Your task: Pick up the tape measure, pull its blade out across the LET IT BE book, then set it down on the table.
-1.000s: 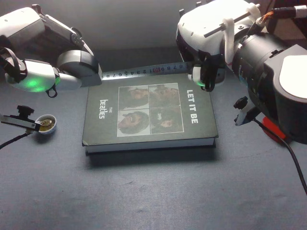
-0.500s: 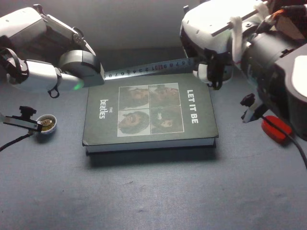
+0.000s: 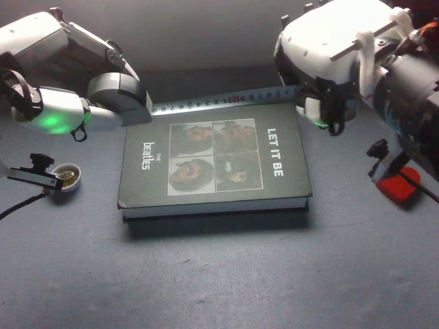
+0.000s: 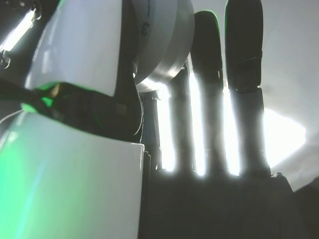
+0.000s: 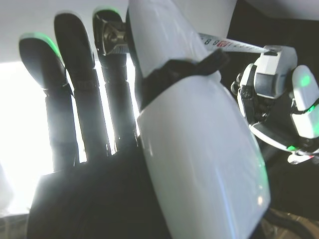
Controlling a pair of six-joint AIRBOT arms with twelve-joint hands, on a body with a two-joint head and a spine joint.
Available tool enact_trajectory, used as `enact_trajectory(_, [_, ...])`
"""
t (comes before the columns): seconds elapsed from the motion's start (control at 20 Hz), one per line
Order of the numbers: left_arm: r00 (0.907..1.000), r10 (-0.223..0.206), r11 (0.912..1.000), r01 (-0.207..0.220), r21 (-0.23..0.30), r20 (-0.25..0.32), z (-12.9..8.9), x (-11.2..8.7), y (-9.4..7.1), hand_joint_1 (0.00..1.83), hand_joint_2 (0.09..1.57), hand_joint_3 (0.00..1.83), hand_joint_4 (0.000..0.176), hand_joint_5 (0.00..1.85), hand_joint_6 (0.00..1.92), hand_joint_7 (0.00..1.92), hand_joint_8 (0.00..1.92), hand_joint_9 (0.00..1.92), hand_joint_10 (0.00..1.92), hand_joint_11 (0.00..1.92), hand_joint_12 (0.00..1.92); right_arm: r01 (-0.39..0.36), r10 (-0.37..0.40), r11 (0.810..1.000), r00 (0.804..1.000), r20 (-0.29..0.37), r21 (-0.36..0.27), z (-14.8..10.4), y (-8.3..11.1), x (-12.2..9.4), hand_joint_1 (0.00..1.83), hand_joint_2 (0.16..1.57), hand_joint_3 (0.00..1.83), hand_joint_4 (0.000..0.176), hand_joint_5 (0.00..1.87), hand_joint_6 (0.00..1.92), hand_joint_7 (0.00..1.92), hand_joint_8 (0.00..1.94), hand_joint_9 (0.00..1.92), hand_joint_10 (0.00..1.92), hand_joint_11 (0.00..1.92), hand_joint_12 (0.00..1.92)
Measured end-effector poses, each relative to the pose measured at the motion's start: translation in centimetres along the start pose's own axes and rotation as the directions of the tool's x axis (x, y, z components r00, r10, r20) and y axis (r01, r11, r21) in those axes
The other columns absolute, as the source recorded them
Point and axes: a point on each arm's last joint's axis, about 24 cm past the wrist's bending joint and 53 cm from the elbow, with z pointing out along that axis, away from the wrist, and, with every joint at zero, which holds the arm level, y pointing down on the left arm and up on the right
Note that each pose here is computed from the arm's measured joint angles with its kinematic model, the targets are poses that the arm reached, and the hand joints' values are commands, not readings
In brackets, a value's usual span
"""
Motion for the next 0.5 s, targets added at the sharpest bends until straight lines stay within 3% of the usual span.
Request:
enact_trajectory(0.05, [1.0, 0.0, 1.0, 0.0, -0.001, -0.001, 0.0, 0.0, 0.0, 1.38, 1.1, 0.0, 0.0, 1.02, 0.69, 1.0, 0.95, 0.93, 1.26, 0.96, 0.85, 0.0, 0.0, 1.0, 1.0, -0.003, 0.006, -0.1, -0.4, 0.0, 1.24, 1.16, 0.0, 0.0, 0.82, 1.13, 0.97, 1.11, 0.79, 1.26, 0.65, 1.57])
enact_trajectory(0.1, [1.0, 0.0, 1.0, 0.0, -0.001, -0.001, 0.0, 0.0, 0.0, 1.38, 1.1, 0.0, 0.0, 1.02, 0.69, 1.0, 0.95, 0.93, 1.26, 0.96, 0.85, 0.008, -0.008, 1.0, 1.0, -0.002, 0.01, -0.1, -0.9, 0.0, 1.22, 1.16, 0.0, 0.0, 0.82, 1.14, 0.98, 1.12, 0.79, 1.2, 0.64, 1.57])
enact_trajectory(0.5, [1.0, -0.001, 1.0, 0.001, 0.007, -0.002, 0.0, 0.2, -0.2, 1.38, 1.1, 0.0, 0.0, 1.04, 0.68, 1.0, 0.94, 0.93, 1.26, 0.97, 0.86, -0.005, 0.006, 0.999, 1.0, -0.015, 0.034, -0.5, -3.4, -0.9, 1.21, 1.16, 0.0, 0.0, 0.82, 1.14, 0.98, 1.14, 0.83, 1.16, 0.67, 1.57])
